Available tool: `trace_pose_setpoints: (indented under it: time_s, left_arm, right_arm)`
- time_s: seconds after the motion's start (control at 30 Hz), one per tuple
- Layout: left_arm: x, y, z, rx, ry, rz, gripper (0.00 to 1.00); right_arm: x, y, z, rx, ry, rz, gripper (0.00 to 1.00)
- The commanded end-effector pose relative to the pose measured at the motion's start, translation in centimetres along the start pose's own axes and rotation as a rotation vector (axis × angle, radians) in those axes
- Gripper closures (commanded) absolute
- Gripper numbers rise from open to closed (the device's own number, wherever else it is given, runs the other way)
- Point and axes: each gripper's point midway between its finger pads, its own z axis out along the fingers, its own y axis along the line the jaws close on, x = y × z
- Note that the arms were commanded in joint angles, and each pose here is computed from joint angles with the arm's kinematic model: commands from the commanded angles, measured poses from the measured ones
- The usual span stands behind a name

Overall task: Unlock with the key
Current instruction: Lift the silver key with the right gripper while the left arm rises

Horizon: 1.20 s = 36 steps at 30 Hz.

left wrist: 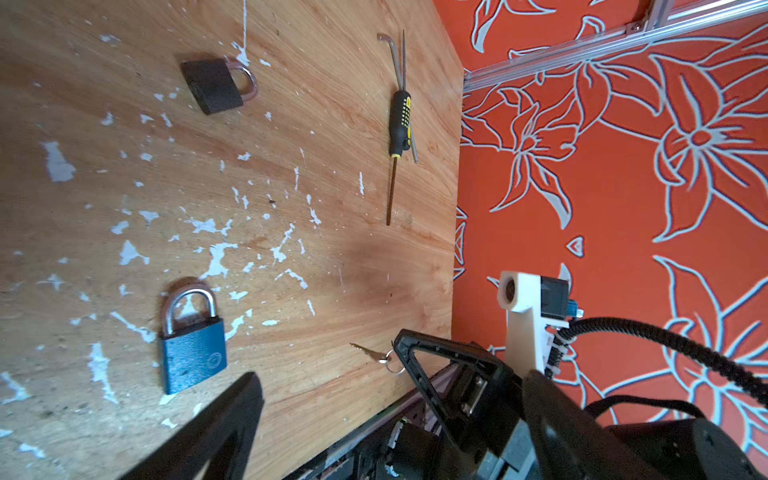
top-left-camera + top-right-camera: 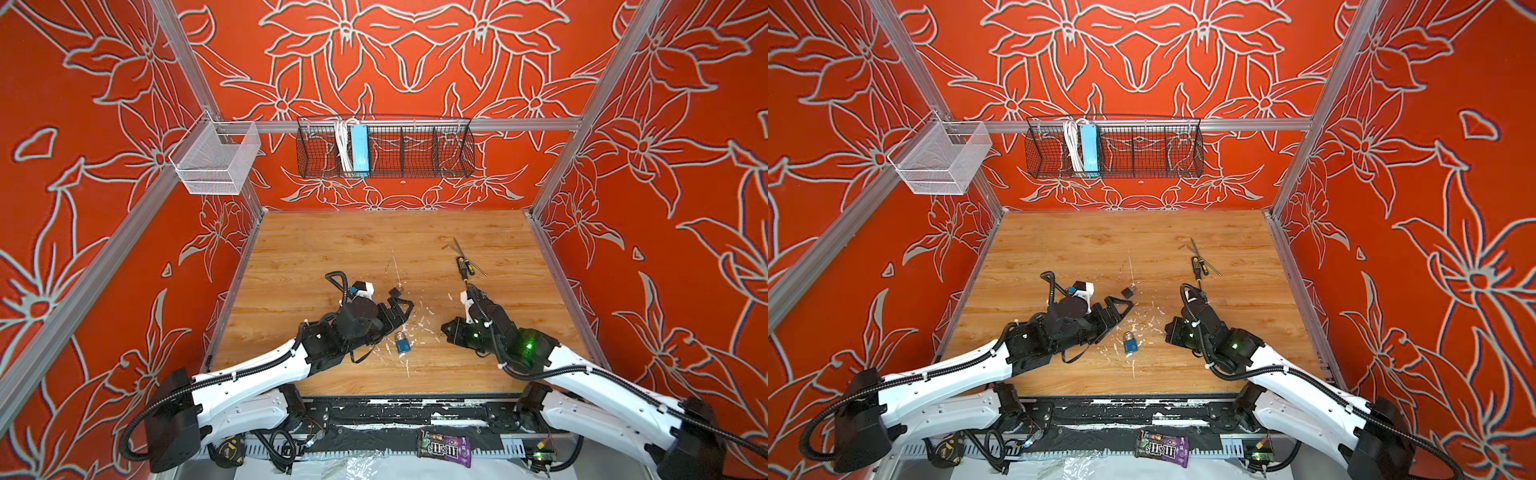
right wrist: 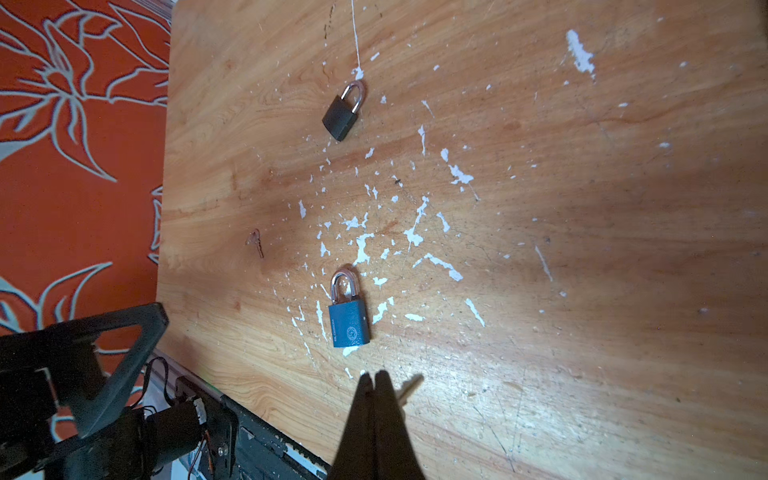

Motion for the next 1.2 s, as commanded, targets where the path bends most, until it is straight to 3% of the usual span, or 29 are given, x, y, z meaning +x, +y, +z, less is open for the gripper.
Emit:
trace_pose_setpoints:
  time_s: [0.0,0.43,1.17]
  left_arm:
    - [0.4,-2.2,0.5,0.075,0.028,-0.074,0.03]
    - [0.7,-3.5,3.3,0.128,0.044,-0.203,0.03]
    - [1.0,-6.5,5.2,0.247,0.035,-0.397,0.03]
  right_arm:
    - [-0.8,0.7,-0.9,-0.019,-0.027,-0.034,1.00]
    - [-3.6,7.6,-1.9,-0.239,-0.084,-0.169,1.00]
    - [-5.0,12.3,-2.0,-0.415,-0.126,-0.169,1.00]
